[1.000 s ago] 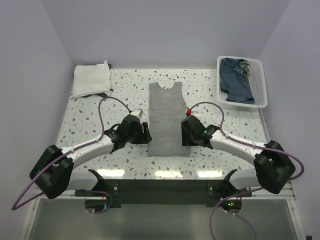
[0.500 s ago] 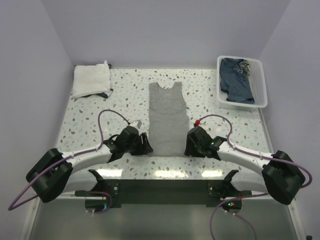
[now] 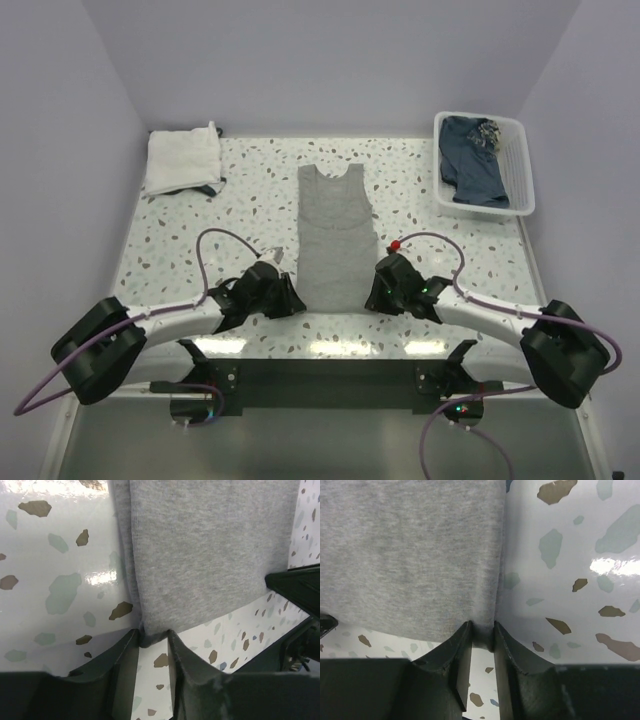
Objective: Fold and stack the tank tops
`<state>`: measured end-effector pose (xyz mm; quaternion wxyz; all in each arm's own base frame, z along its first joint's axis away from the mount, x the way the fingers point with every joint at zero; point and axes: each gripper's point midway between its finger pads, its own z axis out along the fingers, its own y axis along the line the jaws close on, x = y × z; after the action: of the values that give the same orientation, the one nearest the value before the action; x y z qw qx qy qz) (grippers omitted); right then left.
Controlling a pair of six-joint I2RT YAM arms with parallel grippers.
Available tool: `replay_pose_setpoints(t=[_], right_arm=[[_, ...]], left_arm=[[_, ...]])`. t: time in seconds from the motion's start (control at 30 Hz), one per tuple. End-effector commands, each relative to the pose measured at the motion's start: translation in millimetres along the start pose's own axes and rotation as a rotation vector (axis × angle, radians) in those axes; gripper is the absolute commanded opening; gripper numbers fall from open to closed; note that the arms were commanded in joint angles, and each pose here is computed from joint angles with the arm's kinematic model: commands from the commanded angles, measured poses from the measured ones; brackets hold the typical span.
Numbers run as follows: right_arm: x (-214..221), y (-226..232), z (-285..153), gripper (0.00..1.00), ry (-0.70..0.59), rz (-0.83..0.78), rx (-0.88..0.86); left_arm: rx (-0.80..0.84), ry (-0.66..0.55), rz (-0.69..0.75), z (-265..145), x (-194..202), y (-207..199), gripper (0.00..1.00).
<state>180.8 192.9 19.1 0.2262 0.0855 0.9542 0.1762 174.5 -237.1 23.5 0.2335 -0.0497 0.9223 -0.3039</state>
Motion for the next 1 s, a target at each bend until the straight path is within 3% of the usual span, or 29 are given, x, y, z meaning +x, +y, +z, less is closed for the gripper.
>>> replay_pose_setpoints(t=[0.0,0.1,0.13,0.53,0.8,0.97], right_arm=[[12,-5,7,0.25,0.048,-0.007,0.021],[14,-3,0,0.05,0.052,-0.047,0.023],[15,-3,-3,0.03,0.052,-0.057,0.024],[58,10,-75,0.00,0.021,-0.219,-0.003],[-13,48,-110,0.00,-0.212,-0.250,0.027],[-71,65,-98,0.00,-0.270,-0.269,0.037]], left_arm=[[-0.035,0.013,0.000,6,9,12,0.33],[-0.008,0.018,0.008,3,11,7,0.09],[-0.011,0.025,0.001,1,14,8,0.00],[0.082,0.022,0.020,-76,42,-40,0.00],[0.069,-0.213,0.071,-98,-29,-86,0.00],[0.108,-0.384,0.092,-99,-107,-111,0.00]])
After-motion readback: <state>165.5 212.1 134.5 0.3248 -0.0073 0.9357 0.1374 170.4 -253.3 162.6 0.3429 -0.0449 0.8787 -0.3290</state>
